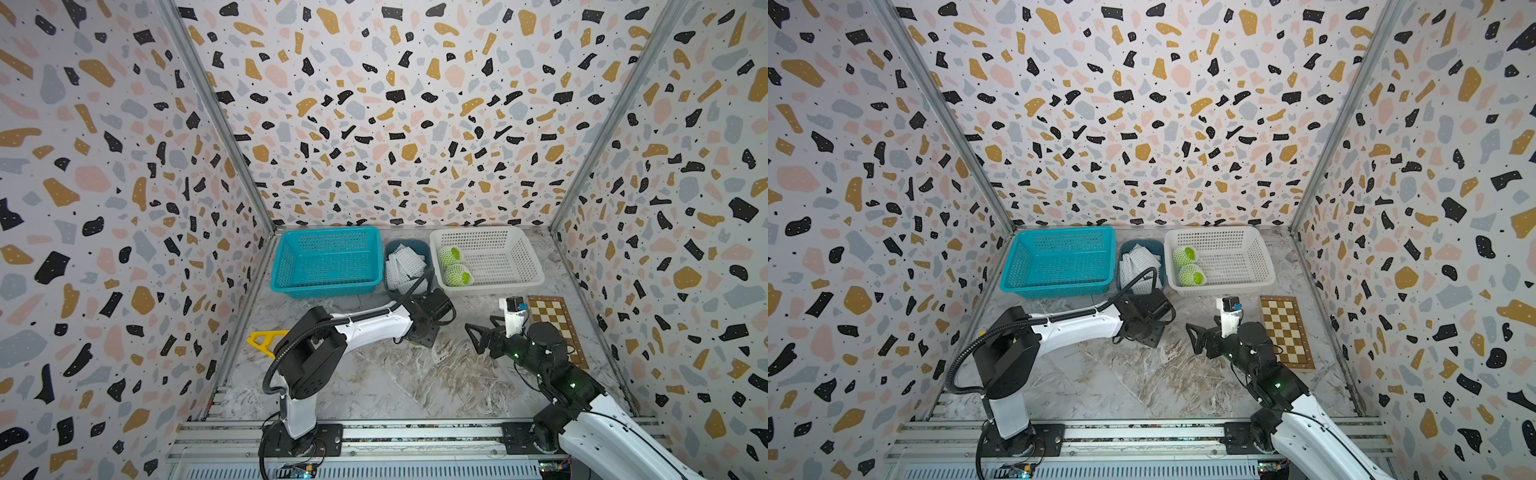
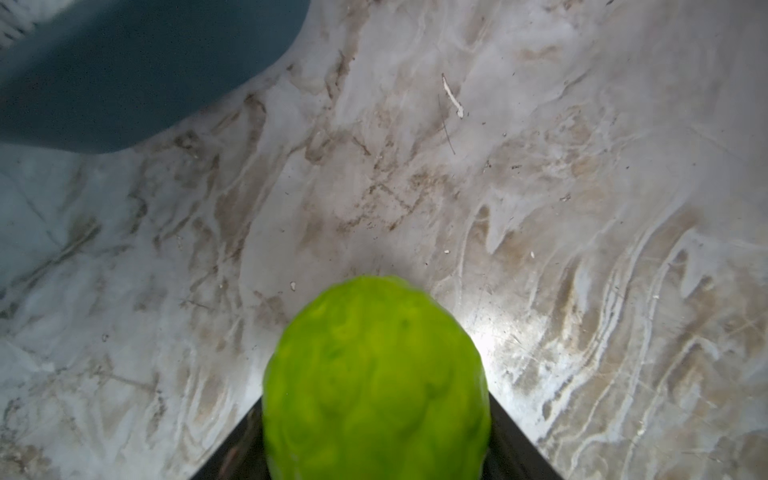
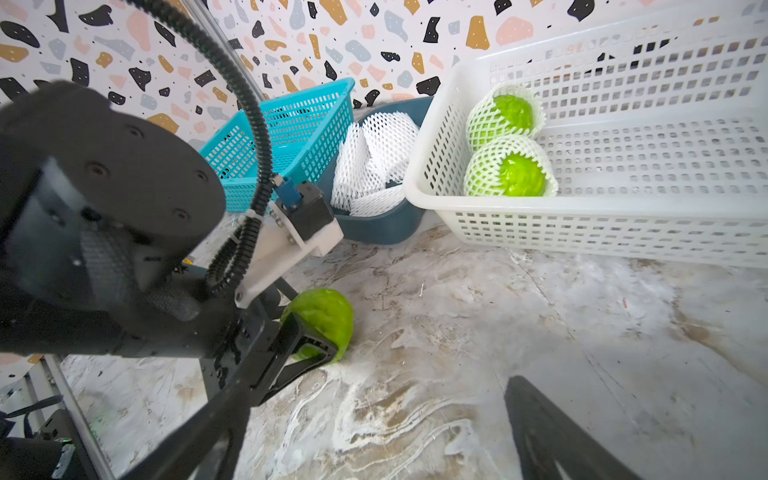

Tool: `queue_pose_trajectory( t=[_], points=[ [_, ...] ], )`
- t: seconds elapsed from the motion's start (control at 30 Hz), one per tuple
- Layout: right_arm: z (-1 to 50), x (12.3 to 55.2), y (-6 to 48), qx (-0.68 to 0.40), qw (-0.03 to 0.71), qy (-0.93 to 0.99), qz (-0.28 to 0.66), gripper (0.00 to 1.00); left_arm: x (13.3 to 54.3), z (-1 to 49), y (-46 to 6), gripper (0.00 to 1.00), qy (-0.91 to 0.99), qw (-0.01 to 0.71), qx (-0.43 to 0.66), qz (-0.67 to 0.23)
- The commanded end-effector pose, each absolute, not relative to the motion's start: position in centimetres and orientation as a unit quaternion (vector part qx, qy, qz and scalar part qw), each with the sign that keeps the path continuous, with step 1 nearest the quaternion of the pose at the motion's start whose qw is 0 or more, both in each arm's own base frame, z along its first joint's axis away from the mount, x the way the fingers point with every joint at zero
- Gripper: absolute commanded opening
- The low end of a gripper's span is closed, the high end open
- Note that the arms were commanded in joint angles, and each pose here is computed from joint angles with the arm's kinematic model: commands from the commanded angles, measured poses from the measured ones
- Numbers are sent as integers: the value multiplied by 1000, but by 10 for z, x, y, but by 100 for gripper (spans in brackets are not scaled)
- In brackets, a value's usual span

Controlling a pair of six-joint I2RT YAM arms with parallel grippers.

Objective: Sleeve custard apples in foam nets
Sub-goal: Place the custard apple at the center of the board.

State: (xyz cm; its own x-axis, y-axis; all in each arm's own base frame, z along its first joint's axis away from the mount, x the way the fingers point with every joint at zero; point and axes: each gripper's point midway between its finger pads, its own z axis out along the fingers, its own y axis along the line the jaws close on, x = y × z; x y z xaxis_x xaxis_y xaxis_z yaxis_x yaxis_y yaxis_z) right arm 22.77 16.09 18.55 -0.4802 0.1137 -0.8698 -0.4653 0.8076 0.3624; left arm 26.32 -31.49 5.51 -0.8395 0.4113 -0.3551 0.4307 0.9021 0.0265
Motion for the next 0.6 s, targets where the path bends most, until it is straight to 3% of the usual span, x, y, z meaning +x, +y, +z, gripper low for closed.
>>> queue_pose_trajectory(
  t=[0.0, 0.17, 0.4, 0.57],
  points=[
    [183, 228, 158, -102, 496, 813, 287, 97, 267, 59, -314, 55, 954, 192, 231, -1],
    [182, 229, 156, -97, 495, 814, 287, 97, 265, 53, -315, 58, 951, 188, 244, 20],
    [183, 231, 154, -91, 495, 815, 286, 97, 262, 61, -317, 77, 950, 188, 247, 13],
    [189, 234, 154, -91, 497, 815, 283, 98, 258, 84, -319, 81, 948, 200, 245, -12]
  ],
)
